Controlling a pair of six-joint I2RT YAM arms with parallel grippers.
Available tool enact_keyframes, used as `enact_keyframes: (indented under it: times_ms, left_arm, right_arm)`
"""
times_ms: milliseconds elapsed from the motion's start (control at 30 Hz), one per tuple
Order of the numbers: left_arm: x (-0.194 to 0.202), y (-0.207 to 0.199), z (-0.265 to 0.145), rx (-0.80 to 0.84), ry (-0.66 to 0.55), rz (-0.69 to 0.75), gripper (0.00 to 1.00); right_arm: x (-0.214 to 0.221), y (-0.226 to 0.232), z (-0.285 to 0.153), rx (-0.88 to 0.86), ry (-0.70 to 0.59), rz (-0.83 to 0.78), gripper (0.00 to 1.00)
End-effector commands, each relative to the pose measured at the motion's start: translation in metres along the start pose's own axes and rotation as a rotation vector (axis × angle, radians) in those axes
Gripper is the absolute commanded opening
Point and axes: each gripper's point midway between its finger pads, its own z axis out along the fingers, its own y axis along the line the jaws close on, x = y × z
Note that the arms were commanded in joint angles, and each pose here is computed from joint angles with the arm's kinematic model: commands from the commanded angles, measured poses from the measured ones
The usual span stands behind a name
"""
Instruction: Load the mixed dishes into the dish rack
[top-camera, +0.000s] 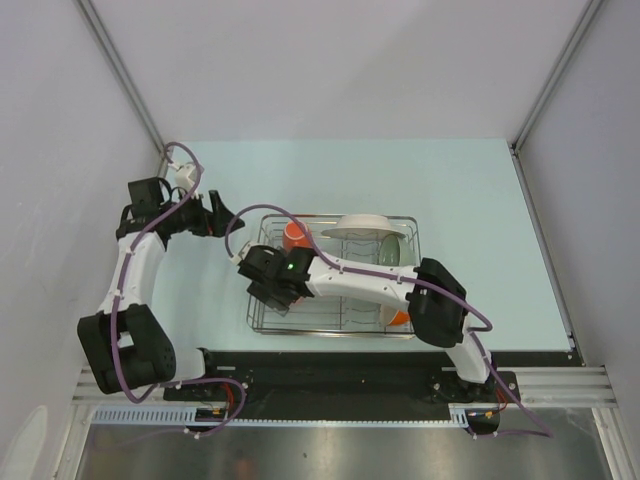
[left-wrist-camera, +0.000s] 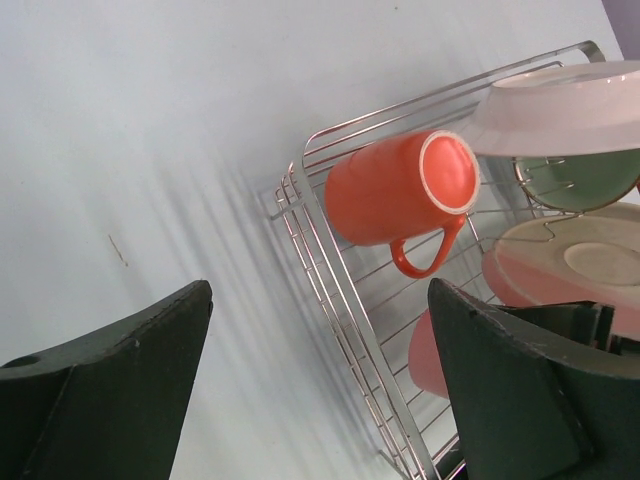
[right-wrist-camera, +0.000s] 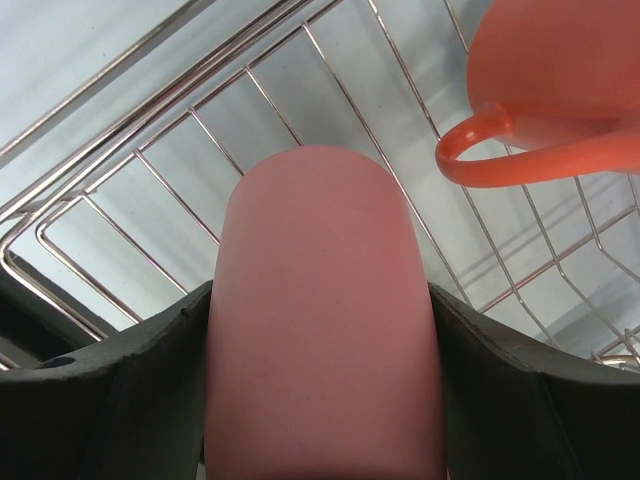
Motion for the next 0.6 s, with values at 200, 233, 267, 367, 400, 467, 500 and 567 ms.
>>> enact_keyframes:
  times_ms: [200,233,267,367,400,467,500,567]
  left_arm:
    - [-0.005,0.001,0.005,-0.019,0.013,0.017,0.94]
    - [-0.003,0.003,0.005,-0.022,0.018,0.014,0.94]
    - [-0.003,0.002,0.005,-0.021,0.018,0.019,0.94]
    - [-0.001,0.001,0.005,-0.020,0.014,0.027,0.94]
    - [-0.001,0.000,0.005,-0.018,0.015,0.035,0.94]
    - [0.000,0.000,0.005,-0.018,0.018,0.037,0.95]
    - [0.001,0.000,0.006,-0.017,0.019,0.043,0.94]
    - [0.002,-0.001,0.006,-0.010,0.024,0.045,0.95]
  right_arm:
    - [0.004,0.008,0.020,-0.022,0.043,-0.049,0.00]
    - [0.004,0.008,0.021,-0.024,0.045,-0.049,0.01]
    - [0.003,0.005,0.022,-0.013,0.044,-0.046,0.09]
    - [0.002,0.007,0.024,-0.026,0.043,-0.040,0.24]
    - [0.001,0.008,0.024,-0.034,0.040,-0.034,0.29]
    - [0.000,0.008,0.024,-0.028,0.037,-0.038,0.51]
    - [-0.001,0.006,0.023,-0.022,0.035,-0.039,0.57]
    - [-0.002,0.006,0.021,-0.022,0.028,-0.043,0.83]
